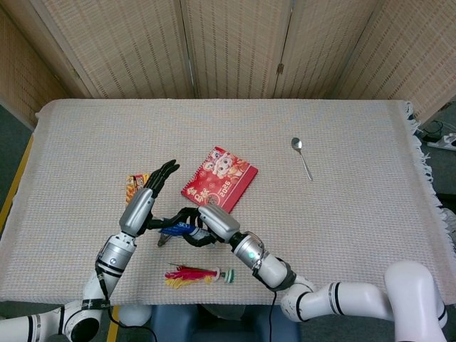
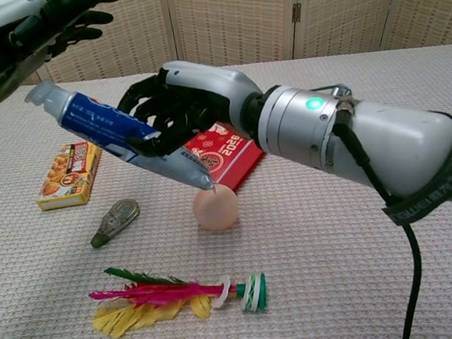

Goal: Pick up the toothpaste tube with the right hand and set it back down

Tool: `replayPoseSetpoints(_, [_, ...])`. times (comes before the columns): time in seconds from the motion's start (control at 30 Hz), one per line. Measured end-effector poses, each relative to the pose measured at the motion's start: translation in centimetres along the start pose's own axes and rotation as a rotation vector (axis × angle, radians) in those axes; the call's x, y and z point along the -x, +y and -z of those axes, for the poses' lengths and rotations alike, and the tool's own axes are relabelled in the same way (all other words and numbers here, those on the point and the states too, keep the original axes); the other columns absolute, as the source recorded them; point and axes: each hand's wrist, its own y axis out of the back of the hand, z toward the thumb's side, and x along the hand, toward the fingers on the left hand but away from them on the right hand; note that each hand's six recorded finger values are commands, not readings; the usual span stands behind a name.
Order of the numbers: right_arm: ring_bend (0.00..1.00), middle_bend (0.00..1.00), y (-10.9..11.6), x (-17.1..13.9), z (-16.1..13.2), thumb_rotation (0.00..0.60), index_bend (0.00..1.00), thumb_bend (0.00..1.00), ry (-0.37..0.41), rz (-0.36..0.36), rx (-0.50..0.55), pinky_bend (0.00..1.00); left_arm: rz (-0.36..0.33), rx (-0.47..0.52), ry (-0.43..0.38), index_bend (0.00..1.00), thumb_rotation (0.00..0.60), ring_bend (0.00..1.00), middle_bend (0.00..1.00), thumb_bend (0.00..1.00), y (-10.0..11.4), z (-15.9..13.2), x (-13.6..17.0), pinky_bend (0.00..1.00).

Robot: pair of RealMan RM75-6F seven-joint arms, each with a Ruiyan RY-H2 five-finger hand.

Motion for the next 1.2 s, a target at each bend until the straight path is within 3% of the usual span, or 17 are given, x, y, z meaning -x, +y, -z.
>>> replayPoseSetpoints(0.47, [0.64, 0.59, -0.8, 0.6, -0.8, 0.6, 0.65, 0.94, 0.012, 0.021, 0.107, 0.65, -0.036, -0.032, -0.015, 0.0, 0.146, 0.0, 0.0, 0.02, -1.1, -0.1, -0.2, 0.0])
replayPoseSetpoints(0.77, [0.64, 0.59, -1.0, 0.8, -1.1, 0.6, 0.65, 0.94, 0.022, 0.032, 0.119, 0.65, -0.023, -0.042, -0.009, 0.0, 0.144, 0.0, 0.0, 0.02, -2.0, -0.1, -0.4, 0.0])
replayPoseSetpoints(1.0, [0.64, 0.59, 0.5, 0.0, -0.2, 0.6, 0.65, 0.94, 0.003, 0.036, 0.039, 0.65, -0.028, -0.074, 0.009, 0.0, 0.143, 0.0, 0.0, 0.02, -0.7, 0.7, -0.2, 0.0])
replayPoseSetpoints(1.2, [0.68, 0.57, 3.8, -1.9, 2.0, 0.6, 0.65, 0.94, -0.067, 0.044, -0.142, 0.65, -0.044, -0.151, 0.054, 0.0, 0.146, 0.0, 0.0, 0.03, 1.5, 3.0, 0.5, 0.0])
